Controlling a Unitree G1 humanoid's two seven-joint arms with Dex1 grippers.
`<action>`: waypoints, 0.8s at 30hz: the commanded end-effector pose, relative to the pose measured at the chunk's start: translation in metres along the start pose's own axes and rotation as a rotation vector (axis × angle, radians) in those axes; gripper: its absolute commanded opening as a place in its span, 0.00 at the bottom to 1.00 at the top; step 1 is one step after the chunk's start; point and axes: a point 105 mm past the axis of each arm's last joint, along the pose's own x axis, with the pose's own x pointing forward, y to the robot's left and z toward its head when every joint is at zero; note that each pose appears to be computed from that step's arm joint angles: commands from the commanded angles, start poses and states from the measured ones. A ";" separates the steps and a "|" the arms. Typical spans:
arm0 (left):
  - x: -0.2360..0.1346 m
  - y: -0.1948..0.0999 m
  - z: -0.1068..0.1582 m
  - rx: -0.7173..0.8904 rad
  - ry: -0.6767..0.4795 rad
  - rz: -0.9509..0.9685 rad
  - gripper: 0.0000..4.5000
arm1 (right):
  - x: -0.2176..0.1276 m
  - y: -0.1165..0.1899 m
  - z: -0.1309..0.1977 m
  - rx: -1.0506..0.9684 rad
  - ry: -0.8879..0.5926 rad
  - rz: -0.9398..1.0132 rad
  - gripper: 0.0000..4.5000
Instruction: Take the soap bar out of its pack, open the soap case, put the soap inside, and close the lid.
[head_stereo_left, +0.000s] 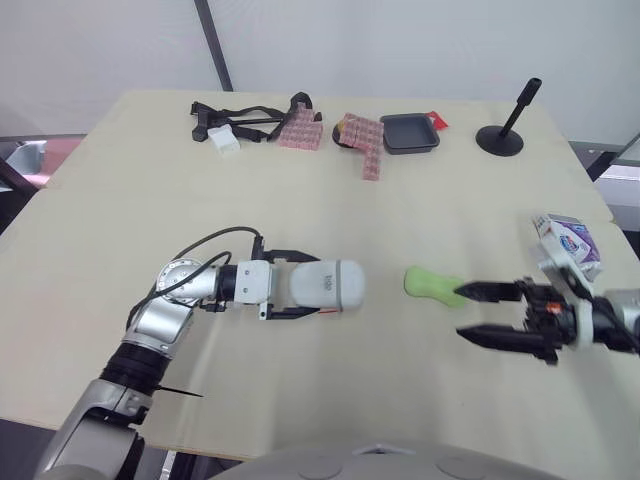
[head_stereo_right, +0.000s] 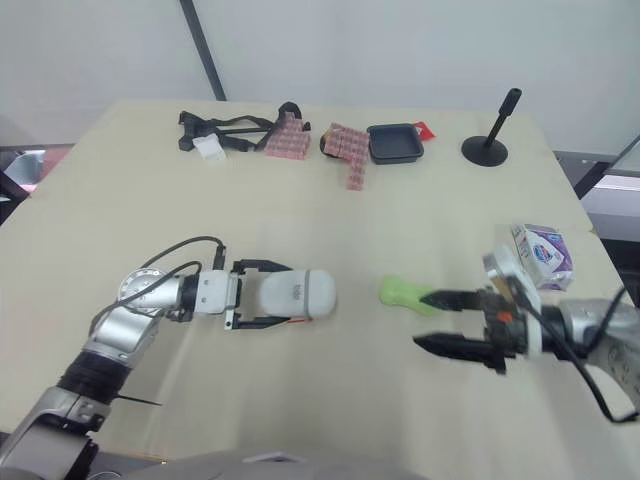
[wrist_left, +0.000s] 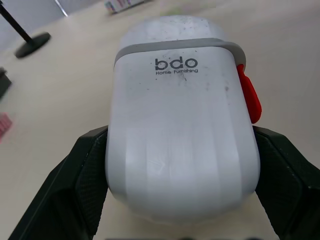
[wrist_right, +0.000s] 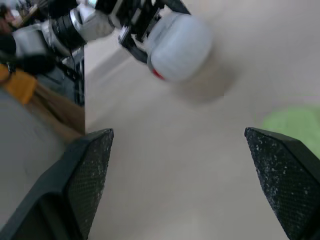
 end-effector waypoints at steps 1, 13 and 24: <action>0.012 0.011 0.017 0.081 -0.044 0.049 0.77 | 0.020 0.002 0.017 0.051 -0.002 -0.037 1.00; 0.050 0.011 0.033 0.189 -0.113 0.069 0.77 | 0.054 0.003 0.031 0.287 0.047 -0.037 1.00; 0.049 0.008 0.037 0.153 -0.117 0.087 0.77 | 0.057 0.001 0.036 0.335 0.038 -0.008 1.00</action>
